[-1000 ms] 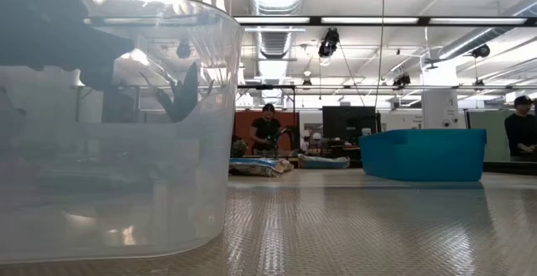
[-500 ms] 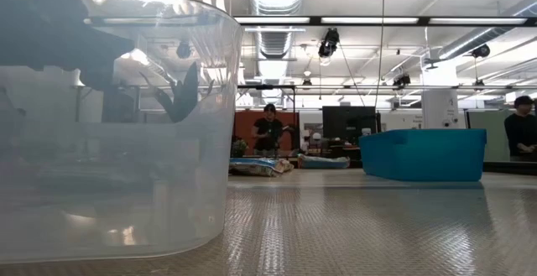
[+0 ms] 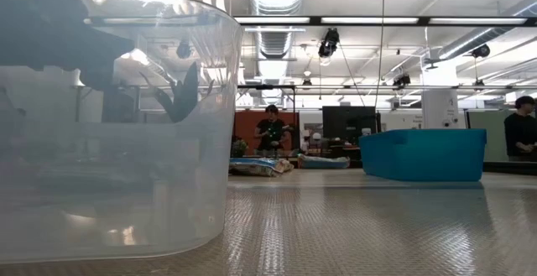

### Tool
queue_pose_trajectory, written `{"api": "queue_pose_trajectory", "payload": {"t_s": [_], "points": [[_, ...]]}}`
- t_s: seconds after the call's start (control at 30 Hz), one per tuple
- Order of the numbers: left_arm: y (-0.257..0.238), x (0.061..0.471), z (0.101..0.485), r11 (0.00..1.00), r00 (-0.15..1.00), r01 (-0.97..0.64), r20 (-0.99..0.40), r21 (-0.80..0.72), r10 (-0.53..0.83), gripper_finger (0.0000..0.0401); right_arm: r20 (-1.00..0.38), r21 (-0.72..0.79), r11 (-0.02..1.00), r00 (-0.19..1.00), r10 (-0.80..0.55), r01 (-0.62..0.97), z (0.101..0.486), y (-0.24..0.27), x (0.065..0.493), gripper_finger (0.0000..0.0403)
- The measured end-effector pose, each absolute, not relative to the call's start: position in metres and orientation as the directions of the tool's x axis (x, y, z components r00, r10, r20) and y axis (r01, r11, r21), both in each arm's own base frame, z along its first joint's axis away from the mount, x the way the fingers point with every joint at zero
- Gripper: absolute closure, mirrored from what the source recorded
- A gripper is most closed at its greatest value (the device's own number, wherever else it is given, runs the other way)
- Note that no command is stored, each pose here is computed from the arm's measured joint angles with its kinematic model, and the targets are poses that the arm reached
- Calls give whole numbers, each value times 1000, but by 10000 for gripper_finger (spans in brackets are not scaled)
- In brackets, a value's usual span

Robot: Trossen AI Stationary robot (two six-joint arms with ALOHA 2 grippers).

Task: Pick and place Granola Bars by type
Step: Put the top yellow granola bar into the right transparent bin

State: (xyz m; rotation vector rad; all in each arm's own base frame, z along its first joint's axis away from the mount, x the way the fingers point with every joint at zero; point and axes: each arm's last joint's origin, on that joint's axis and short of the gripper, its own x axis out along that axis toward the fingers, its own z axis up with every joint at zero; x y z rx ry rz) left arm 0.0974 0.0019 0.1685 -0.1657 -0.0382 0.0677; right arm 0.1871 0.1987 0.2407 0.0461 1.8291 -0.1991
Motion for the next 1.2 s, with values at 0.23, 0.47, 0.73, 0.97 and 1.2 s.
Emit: {"api": "queue_pose_trajectory", "payload": {"t_s": [0.23,0.47,0.73,0.97,1.2], "points": [[2,97,168,984,997,-64,32,-166,71,401,-975,-138,970,-202,-97,198,266,178,212,190],[2,97,169,984,997,-65,32,-166,71,401,-989,-122,956,-110,-96,267,287,150,241,190],[2,97,168,984,997,-64,31,-166,71,401,-985,-169,945,-6,-174,281,305,103,270,186],[2,97,168,984,997,-64,32,-166,71,401,-960,-260,936,44,-278,237,317,54,287,186],[2,97,168,984,997,-64,32,-166,71,401,-921,-367,928,114,-372,62,326,3,303,186]]}}
